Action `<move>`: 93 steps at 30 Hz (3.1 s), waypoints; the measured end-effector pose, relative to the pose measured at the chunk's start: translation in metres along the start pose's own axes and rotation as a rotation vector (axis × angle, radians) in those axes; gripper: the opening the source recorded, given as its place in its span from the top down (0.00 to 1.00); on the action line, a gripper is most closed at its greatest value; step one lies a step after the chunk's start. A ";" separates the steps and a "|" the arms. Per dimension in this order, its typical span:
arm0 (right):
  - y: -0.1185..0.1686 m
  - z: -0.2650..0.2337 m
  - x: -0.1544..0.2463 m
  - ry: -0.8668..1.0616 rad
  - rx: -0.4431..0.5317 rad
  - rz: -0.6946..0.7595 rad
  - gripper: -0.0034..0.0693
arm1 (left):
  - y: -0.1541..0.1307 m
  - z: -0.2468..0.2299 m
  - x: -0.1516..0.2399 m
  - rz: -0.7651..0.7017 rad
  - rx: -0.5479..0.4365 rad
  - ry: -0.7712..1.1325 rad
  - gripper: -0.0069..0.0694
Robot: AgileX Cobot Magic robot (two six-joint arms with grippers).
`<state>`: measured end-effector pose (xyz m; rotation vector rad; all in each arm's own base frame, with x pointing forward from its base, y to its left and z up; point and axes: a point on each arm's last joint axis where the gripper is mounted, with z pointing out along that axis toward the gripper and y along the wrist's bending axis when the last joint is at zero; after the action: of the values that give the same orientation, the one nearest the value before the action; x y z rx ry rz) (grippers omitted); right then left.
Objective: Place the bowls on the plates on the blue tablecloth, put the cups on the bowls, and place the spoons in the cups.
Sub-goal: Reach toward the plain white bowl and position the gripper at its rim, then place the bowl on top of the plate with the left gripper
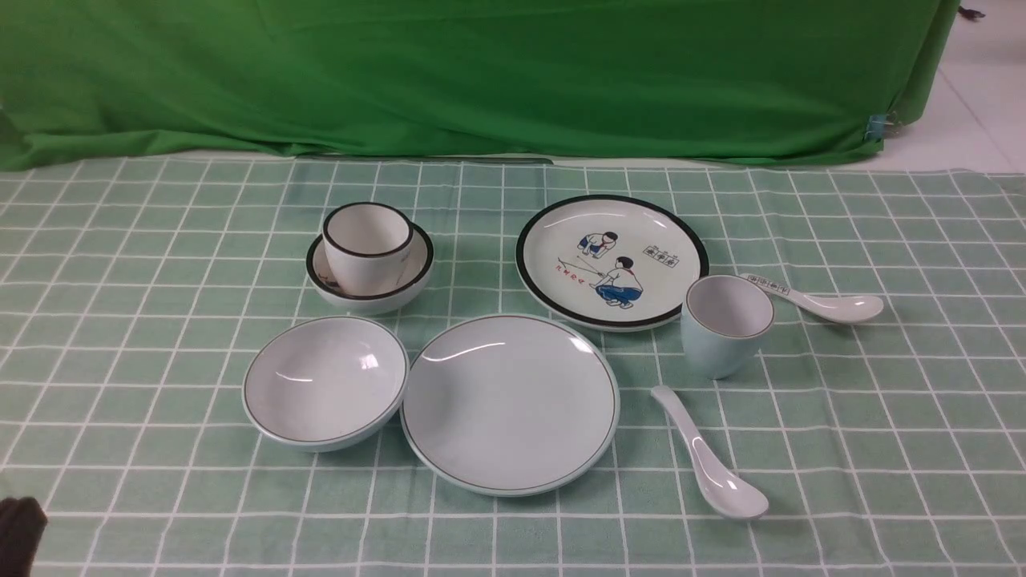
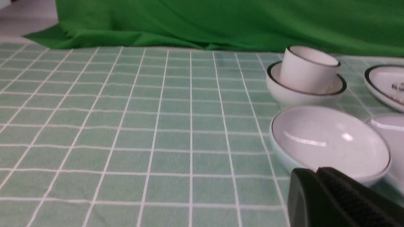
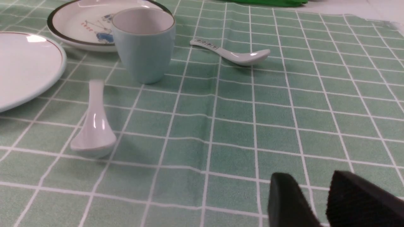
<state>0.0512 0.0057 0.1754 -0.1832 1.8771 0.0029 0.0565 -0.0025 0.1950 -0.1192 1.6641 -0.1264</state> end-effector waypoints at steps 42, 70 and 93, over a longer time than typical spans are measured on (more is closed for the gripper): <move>0.004 -0.021 -0.063 -0.142 -0.170 0.501 0.72 | -0.123 0.190 -0.076 0.492 0.616 1.068 0.88; 0.020 -0.027 -0.112 0.274 -0.401 0.037 0.73 | -0.117 0.261 0.008 0.777 0.621 1.183 0.81; 0.018 -0.026 -0.111 0.277 -0.380 0.011 0.73 | -0.226 0.223 -0.017 0.954 0.745 0.951 0.88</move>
<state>0.0574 0.0348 0.2868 -0.4530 2.1410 0.3596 0.2807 -0.2258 0.2250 1.4778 2.2907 -0.0635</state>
